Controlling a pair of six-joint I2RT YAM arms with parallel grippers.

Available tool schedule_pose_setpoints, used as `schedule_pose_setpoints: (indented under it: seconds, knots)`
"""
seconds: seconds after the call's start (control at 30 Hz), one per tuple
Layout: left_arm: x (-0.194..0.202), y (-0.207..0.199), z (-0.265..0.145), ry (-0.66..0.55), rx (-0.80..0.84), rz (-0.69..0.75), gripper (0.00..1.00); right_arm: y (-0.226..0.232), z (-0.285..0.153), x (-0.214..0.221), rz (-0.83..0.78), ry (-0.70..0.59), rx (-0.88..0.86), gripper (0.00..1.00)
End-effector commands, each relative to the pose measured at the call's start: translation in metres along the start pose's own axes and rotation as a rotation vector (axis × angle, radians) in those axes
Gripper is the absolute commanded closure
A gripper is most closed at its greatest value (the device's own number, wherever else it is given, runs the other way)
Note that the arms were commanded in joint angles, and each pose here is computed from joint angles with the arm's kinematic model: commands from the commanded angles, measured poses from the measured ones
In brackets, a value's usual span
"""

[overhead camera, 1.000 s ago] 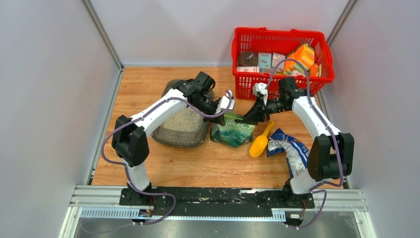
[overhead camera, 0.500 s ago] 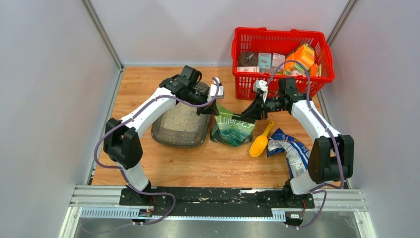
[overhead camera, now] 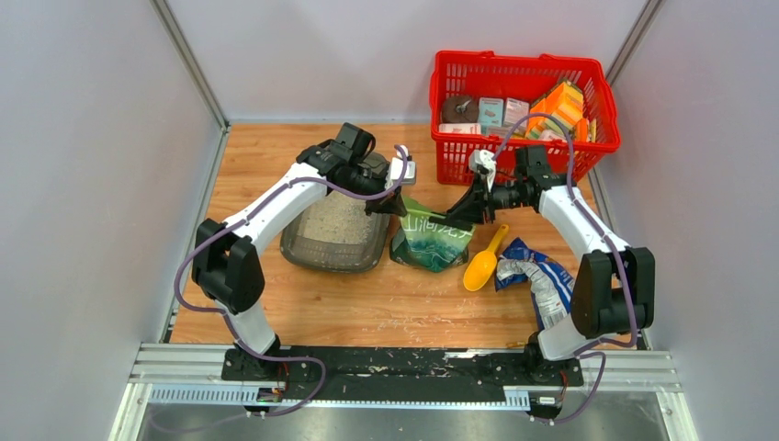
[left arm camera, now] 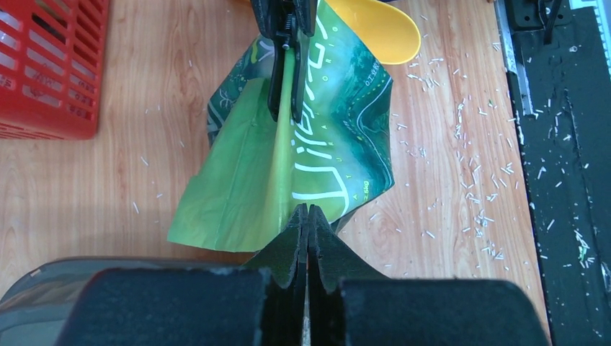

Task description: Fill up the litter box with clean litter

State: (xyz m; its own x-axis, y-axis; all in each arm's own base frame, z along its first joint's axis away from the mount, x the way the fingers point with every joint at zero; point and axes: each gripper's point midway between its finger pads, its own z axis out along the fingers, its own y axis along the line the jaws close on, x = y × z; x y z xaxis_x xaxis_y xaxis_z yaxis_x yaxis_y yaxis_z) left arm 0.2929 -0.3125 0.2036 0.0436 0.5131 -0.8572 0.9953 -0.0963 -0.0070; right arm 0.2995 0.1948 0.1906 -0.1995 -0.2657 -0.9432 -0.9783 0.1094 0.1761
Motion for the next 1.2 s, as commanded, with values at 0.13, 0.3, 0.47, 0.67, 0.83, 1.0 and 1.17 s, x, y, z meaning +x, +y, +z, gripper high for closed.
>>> schedule_pose_setpoints:
  seconds: [0.13, 0.3, 0.47, 0.67, 0.83, 1.0, 1.17]
  knots:
    - [-0.012, -0.004, -0.014, -0.005, -0.023, 0.051, 0.92, 0.016, 0.0, 0.028, 0.124, 0.108, -0.068, 0.72]
    - [-0.02, -0.009, -0.026, -0.016, -0.043, 0.064, 0.85, 0.013, -0.012, -0.011, 0.036, 0.1, -0.007, 0.39]
    - [-0.031, -0.016, -0.046, -0.034, -0.116, 0.055, 0.73, 0.006, -0.038, -0.065, -0.054, 0.092, 0.134, 0.25]
    - [-0.019, -0.003, -0.079, -0.017, -0.357, -0.037, 0.28, -0.032, -0.074, -0.099, 0.026, 0.1, 0.519, 0.0]
    - [0.007, 0.026, -0.121, -0.014, -0.679, -0.229, 0.24, -0.089, -0.141, -0.082, 0.325, 0.06, 1.125, 0.0]
    - [0.04, 0.043, -0.168, -0.002, -0.942, -0.383, 0.23, -0.095, -0.177, -0.063, 0.433, 0.095, 1.37, 0.0]
    - [0.063, 0.058, -0.208, 0.01, -1.126, -0.454, 0.22, -0.11, -0.176, -0.068, 0.469, 0.086, 1.389, 0.0]
